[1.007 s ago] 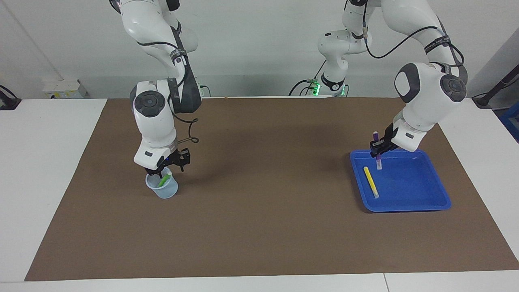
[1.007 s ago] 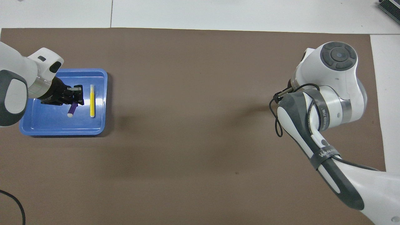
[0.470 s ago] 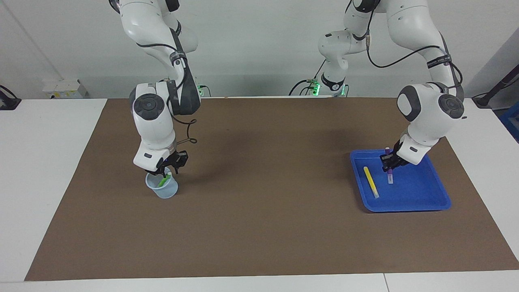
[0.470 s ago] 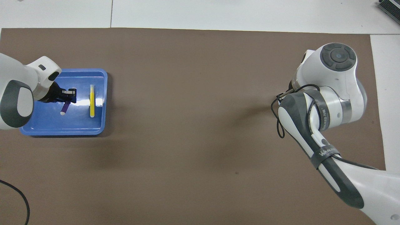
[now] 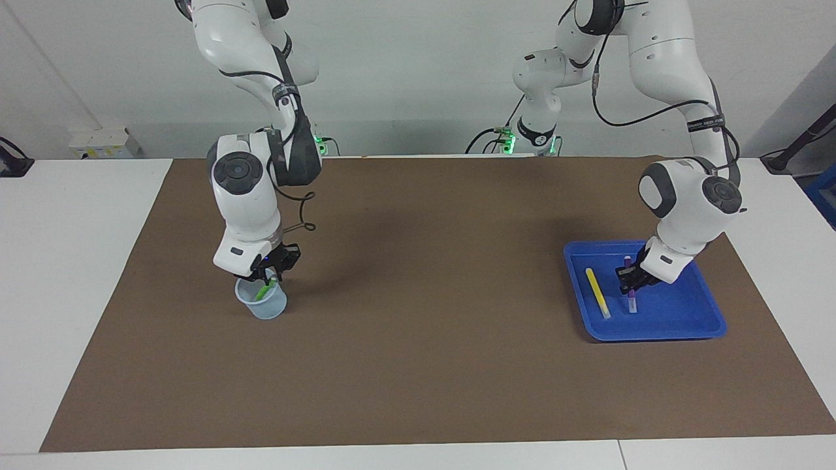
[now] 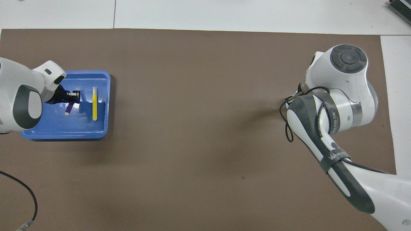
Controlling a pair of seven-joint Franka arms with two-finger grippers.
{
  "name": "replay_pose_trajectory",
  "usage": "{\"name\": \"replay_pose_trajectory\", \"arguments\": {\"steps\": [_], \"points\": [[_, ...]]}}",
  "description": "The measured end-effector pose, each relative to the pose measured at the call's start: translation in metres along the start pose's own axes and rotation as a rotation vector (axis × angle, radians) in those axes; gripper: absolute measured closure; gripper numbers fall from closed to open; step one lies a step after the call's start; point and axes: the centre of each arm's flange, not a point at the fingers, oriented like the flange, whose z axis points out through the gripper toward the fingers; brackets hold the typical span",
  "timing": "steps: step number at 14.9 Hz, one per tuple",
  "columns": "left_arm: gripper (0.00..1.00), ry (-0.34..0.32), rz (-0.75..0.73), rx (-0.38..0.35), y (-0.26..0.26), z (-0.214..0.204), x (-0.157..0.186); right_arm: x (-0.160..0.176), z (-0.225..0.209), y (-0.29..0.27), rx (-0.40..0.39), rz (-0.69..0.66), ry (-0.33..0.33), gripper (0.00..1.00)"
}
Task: Right arm passes pens to left for tray arrangement
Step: 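Lay the purple pen in the blue tray and open the left gripper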
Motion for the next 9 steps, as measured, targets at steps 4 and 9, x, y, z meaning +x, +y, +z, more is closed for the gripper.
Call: {"name": "replay_pose_trajectory", "arguments": {"steps": [4,9], "points": [[0.83,0.019,0.007,0.010,-0.002,0.005,-0.001,-0.001,-0.005,0.005,-0.004,0.007,0.006,0.79],[0.80,0.002,0.013,0.014,-0.002,0.014,-0.007,-0.003,-0.028,0.011,-0.004,0.019,-0.015,0.80]]}}
